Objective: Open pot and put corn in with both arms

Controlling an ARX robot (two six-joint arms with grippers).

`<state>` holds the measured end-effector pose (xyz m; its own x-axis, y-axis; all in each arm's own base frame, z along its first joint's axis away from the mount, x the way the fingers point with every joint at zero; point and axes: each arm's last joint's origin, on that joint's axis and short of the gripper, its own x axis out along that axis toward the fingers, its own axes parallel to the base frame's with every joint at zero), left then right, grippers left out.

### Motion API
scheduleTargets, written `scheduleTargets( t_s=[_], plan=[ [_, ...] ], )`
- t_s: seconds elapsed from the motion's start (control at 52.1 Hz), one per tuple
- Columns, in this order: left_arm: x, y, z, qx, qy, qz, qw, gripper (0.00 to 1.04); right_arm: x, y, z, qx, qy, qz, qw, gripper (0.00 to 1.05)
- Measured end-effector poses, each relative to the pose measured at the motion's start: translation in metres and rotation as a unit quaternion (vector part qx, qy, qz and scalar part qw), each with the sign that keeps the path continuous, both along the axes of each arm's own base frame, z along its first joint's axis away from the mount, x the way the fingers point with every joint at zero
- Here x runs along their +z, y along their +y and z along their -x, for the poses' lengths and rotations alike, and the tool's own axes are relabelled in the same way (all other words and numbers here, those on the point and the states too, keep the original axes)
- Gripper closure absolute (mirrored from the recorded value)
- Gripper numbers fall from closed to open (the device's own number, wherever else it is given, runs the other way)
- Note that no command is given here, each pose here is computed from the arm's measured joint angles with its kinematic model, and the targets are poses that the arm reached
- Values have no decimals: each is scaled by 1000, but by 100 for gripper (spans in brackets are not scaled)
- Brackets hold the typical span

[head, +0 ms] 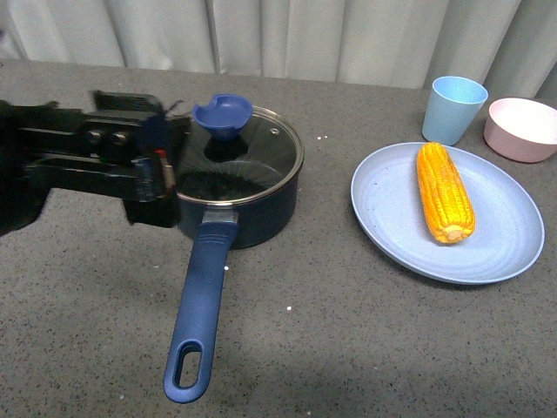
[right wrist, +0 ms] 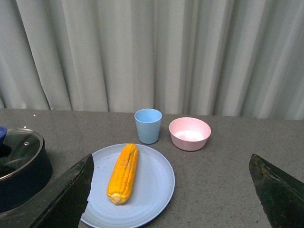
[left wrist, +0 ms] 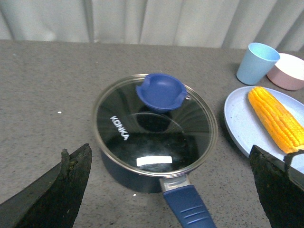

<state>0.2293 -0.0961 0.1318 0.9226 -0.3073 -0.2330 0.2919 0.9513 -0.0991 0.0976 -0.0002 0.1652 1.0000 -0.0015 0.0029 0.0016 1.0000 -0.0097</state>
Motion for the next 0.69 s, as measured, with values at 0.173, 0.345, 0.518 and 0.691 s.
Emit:
scheduleTargets(
  t_s=[0.173, 0.345, 0.518, 0.691],
  plan=[
    [-10, -15, -23, -12, 19, -4, 1000, 6, 0, 0, 0, 0, 0, 0, 1000, 9],
    [-15, -26, -43, -18, 23, -7, 1000, 6, 0, 0, 0, 0, 0, 0, 1000, 9],
    [-19, -41, -72, -12, 12, -16, 1000, 6, 0, 0, 0, 0, 0, 0, 1000, 9],
    [-22, -47, -101, 11, 2, -21, 1000, 6, 0, 0, 0, 0, 0, 0, 1000, 9]
  ],
)
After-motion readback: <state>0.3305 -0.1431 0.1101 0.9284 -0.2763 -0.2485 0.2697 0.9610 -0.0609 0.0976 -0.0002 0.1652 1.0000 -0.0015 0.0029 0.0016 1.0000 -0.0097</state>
